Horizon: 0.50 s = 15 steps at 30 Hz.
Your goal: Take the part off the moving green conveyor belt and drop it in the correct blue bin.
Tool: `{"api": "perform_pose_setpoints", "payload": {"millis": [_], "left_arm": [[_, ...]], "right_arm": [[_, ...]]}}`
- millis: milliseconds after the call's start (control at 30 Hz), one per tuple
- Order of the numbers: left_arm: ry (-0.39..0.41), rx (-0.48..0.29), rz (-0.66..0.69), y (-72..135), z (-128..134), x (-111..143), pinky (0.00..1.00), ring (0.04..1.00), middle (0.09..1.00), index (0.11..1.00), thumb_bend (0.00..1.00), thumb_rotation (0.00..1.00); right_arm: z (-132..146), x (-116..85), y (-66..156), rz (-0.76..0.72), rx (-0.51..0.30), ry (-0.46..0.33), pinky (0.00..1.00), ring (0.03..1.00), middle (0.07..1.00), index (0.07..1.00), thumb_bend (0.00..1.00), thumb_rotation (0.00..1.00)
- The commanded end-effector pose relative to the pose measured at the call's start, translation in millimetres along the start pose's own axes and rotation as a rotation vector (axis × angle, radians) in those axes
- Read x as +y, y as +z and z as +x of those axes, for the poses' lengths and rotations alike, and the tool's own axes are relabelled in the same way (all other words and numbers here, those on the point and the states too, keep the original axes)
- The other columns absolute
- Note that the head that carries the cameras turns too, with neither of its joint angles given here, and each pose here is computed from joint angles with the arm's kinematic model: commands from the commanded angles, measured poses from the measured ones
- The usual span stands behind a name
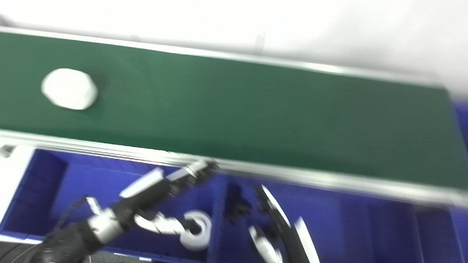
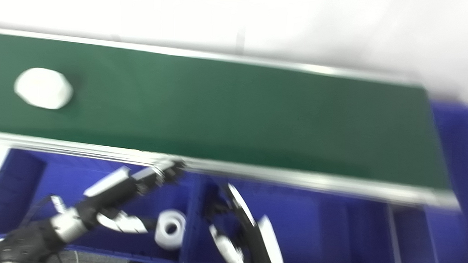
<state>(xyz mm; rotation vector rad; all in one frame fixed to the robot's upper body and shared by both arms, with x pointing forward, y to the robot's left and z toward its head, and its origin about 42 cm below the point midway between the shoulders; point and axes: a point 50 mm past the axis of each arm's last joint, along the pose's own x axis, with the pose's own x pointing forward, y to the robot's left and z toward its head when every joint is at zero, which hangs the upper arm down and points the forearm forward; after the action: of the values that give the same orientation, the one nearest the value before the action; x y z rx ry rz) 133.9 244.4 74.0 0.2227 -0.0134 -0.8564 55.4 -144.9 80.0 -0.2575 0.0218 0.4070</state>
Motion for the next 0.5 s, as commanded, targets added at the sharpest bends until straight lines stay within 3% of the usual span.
{"api": "perform_pose_setpoints", "payload": {"millis": [0,200,467], "left_arm": [[0.015,-0.052,0.049,8.2,3.3,3.7,0.87,0.934,0.967,0.942,0.49,0.41],[0.018,-0.064,0.055,12.0,7.9,5.2,0.84,0.917,0.958,0.927,0.51,0.3],[0.017,-0.076,0.06,15.8,8.9,8.7,0.86,0.928,0.966,0.934,0.51,0.27]], "right_arm": [[0.4,-1.4,5.5,0.003,-0.079,-0.033,0.81,0.906,0.936,0.91,0.3,0.79],[2.7,-3.2,4.9,0.011,-0.089,-0.032,0.8,0.902,0.932,0.902,0.24,0.7],[4.8,-5.6,4.5,0.005,-0.092,-0.018,0.83,0.915,0.939,0.913,0.24,0.74]]}}
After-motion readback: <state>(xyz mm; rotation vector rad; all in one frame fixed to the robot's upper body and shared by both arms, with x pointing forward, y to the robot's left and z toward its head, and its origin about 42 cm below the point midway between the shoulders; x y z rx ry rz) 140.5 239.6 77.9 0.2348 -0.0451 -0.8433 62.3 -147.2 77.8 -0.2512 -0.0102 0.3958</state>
